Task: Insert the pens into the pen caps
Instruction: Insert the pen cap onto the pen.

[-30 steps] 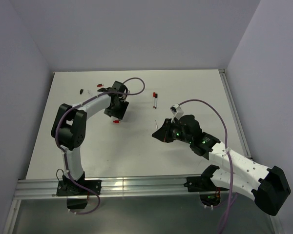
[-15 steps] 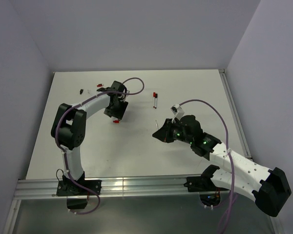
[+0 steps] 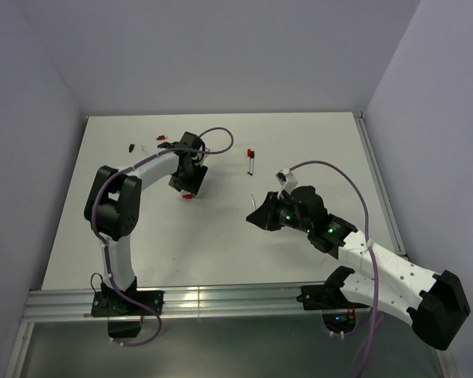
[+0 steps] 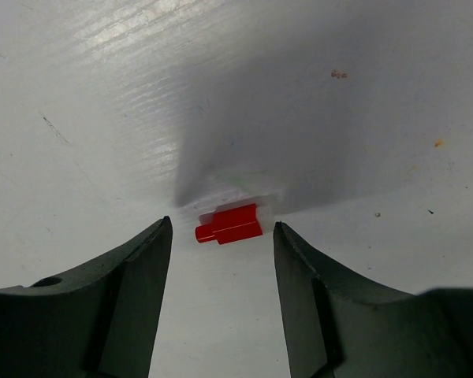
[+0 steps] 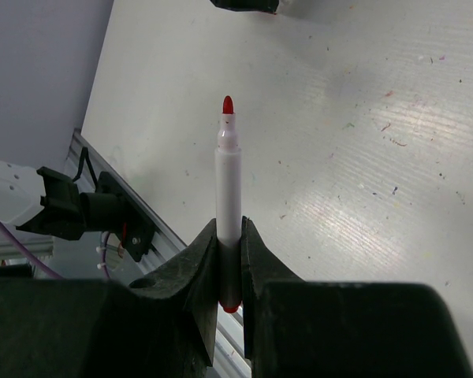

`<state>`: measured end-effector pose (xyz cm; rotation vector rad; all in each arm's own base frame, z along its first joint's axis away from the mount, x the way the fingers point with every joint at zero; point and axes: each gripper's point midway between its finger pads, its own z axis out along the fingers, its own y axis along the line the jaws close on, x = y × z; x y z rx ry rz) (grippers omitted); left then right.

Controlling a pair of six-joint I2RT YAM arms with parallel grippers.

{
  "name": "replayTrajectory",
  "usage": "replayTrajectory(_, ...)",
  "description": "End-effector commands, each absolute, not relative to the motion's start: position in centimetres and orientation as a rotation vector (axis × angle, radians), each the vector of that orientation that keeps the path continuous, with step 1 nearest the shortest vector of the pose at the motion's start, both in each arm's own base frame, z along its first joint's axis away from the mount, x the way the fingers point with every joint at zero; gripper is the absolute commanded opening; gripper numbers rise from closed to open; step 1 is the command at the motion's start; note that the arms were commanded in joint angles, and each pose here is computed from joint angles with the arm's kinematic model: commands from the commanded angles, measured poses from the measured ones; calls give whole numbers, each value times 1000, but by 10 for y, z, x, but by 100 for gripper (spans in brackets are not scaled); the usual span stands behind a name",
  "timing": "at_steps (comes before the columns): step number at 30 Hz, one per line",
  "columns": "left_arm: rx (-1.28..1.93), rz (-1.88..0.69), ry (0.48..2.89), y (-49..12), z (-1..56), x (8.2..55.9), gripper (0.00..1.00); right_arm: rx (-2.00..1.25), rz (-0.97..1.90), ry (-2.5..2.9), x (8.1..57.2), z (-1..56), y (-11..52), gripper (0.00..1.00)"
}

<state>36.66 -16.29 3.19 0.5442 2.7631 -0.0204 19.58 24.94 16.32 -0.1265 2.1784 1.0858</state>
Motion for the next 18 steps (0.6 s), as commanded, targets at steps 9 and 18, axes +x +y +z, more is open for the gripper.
replayTrajectory(9, 549, -14, 2750, -167, 34, 379, 57, -116, 1086, 2136, 201, 176, 248, 0)
replayTrajectory(18, 532, -31, 2759, -169, 33, 378, 53, -112, 1084, 2145, 202, 172, 249, 0)
